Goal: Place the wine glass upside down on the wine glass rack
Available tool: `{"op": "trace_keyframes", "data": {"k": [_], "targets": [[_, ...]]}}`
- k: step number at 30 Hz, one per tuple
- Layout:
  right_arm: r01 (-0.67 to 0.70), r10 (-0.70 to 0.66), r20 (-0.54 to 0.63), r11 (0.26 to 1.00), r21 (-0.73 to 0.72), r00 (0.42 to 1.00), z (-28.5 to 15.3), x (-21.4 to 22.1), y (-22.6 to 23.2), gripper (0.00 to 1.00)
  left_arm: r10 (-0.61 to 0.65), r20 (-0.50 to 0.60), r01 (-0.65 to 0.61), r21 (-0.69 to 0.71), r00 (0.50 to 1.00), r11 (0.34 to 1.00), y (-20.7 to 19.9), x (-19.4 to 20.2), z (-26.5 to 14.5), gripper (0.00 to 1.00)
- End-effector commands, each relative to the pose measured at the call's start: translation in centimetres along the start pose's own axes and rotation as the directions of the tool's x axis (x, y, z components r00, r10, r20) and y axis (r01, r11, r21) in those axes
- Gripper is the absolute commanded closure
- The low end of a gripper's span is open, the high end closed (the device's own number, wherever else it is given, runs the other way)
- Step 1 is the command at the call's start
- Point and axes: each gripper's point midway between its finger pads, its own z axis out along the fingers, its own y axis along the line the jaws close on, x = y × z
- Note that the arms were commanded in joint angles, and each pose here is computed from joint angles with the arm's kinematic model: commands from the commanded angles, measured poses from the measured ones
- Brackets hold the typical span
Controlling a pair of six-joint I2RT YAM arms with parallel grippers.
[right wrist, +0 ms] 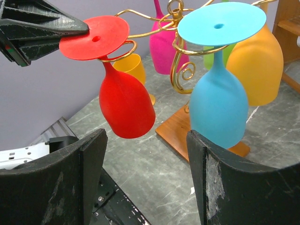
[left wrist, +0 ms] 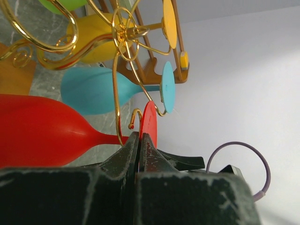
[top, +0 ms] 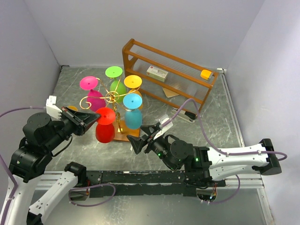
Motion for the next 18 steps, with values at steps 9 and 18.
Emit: {"op": "trace_keyframes", "data": {"k": [9,18], "targets": [[-0.049,0.049,0.028,0.998,0.028,0.998,-0.3,-0.7,-0.5,0.32,0.039,-0.076,-0.034,0.075,0.996,0.997,-2.0,0.8,1.3,0.93],[-0.039,0.038,0.023,0.999,0.018,0.999,-0.4,-0.8,-0.5,0.32,0.084,-0.039,-0.083,0.024,0.996,0.996,-1.5,-0.1,1.9,0.69]]}}
